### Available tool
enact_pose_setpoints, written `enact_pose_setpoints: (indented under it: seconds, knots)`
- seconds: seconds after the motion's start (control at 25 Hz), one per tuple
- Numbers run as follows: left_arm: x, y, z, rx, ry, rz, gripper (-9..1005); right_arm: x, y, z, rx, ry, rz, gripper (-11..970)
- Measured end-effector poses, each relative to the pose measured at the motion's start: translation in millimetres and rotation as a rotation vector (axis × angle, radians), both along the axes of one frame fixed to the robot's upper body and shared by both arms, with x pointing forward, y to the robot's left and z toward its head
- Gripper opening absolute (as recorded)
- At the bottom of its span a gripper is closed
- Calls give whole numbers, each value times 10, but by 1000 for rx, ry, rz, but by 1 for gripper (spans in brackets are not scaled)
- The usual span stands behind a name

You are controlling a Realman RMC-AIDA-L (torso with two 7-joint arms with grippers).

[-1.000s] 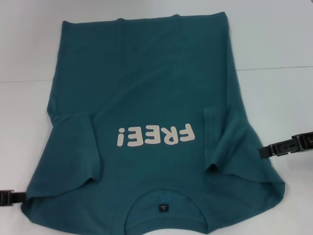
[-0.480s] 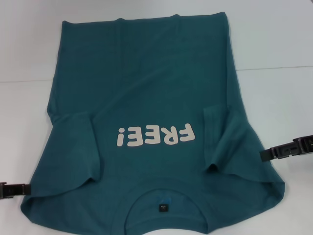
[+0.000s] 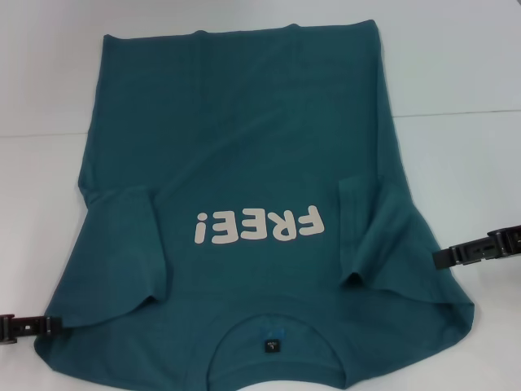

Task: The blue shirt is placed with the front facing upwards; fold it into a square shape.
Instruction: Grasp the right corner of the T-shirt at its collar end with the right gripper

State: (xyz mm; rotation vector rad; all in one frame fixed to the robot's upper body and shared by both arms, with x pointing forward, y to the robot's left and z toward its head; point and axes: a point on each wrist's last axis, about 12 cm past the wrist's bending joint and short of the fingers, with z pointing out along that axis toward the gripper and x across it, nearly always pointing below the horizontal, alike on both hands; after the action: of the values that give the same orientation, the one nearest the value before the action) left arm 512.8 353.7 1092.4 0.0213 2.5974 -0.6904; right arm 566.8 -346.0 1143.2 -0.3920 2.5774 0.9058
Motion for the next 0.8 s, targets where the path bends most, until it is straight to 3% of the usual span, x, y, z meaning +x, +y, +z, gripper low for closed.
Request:
enact_pose_setpoints:
  seconds: [0.12,0.8]
  knots:
    - [8,1,-5,4,-1,0,917,-6,6,-15,3,3,4,818]
    - [91,-156,-84,-38,31,-57,919,-11,1,-17,4,7,8,817]
